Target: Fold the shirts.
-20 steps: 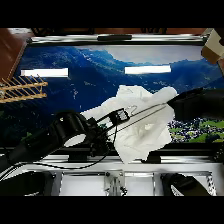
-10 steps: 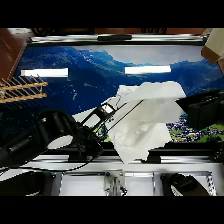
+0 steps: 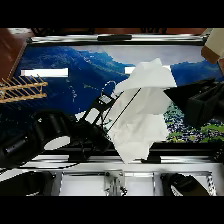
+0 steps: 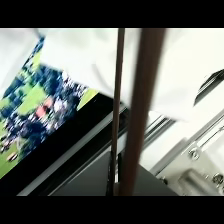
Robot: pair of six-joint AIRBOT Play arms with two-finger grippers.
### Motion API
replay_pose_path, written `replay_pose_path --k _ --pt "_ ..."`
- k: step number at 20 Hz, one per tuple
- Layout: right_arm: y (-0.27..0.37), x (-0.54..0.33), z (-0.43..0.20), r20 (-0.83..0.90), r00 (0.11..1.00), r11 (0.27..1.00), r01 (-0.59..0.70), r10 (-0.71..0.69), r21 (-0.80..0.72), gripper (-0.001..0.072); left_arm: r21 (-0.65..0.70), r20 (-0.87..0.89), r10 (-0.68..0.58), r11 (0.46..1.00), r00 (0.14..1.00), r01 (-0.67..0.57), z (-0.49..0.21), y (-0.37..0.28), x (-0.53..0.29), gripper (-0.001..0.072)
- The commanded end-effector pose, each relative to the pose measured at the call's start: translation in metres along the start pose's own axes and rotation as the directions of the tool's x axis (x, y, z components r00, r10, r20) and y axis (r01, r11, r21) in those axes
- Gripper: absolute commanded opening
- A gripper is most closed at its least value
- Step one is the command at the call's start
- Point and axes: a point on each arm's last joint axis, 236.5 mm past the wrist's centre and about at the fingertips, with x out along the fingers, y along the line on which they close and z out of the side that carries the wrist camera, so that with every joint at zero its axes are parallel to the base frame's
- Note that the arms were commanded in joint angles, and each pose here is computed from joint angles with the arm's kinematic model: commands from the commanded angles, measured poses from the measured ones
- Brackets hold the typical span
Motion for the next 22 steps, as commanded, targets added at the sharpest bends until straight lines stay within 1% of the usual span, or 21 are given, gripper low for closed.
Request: replay_pose_path --k 1,2,4,6,7,9,11,14,16,18,21,22 --pt "0.012 0.004 0.001 -0.003 0.998 0.998 -0.055 0.055 0.006 0.0064 -0.04 0.096 -0.043 0.998 0.994 0.047 0.027 -0.011 0.008 0.0036" --pt "0.013 0.006 0.0 -0.012 0.998 0.998 -0.063 0.063 0.011 0.0063 -0.043 0.115 -0.047 0.998 0.992 0.052 0.032 -0.01 0.009 0.0036" --pt "0.017 0.017 -0.005 -0.054 0.994 0.995 -0.092 0.093 0.032 0.0063 -0.001 0.147 -0.054 0.999 0.988 0.055 0.041 -0.011 0.01 0.0037" --pt "0.023 0.031 -0.01 -0.104 0.985 0.99 -0.132 0.137 0.059 0.0063 0.044 0.114 -0.073 0.997 0.991 0.068 0.037 -0.014 0.018 0.0038" --pt "0.025 0.037 -0.011 -0.118 0.981 0.988 -0.145 0.151 0.062 0.0063 0.068 0.071 -0.081 0.995 0.994 0.077 0.029 -0.016 0.024 0.0038" --pt "0.017 0.047 -0.012 -0.14 0.982 0.99 -0.122 0.131 0.068 0.0063 0.098 -0.033 -0.058 0.993 0.998 0.061 0.008 -0.011 0.038 0.0038" --pt "0.015 0.051 -0.013 -0.148 0.981 0.99 -0.117 0.128 0.078 0.0064 0.09 -0.095 -0.036 0.995 0.995 0.044 -0.002 -0.004 0.049 0.0038" --pt "0.019 0.05 -0.014 -0.15 0.978 0.988 -0.131 0.143 0.086 0.0063 0.073 -0.12 -0.023 0.997 0.992 0.032 -0.003 0.004 0.06 0.0038" --pt "0.019 0.051 -0.014 -0.153 0.977 0.985 -0.13 0.146 0.11 0.0064 0.092 -0.126 -0.021 0.995 0.992 0.033 -0.004 0.004 0.063 0.0036" --pt "0.013 0.051 -0.019 -0.173 0.978 0.988 -0.1 0.118 0.115 0.0063 0.122 -0.127 -0.021 0.992 0.992 0.037 -0.004 0.003 0.063 0.0036" --pt "0.002 0.055 -0.04 -0.252 0.964 0.99 -0.054 0.085 0.127 0.0064 0.126 -0.124 -0.011 0.992 0.992 0.027 -0.004 0.006 0.063 0.0037" --pt "-0.002 0.058 -0.047 -0.277 0.958 0.991 -0.039 0.074 0.129 0.0085 0.127 -0.124 -0.011 0.992 0.992 0.027 -0.004 0.006 0.063 0.0037"
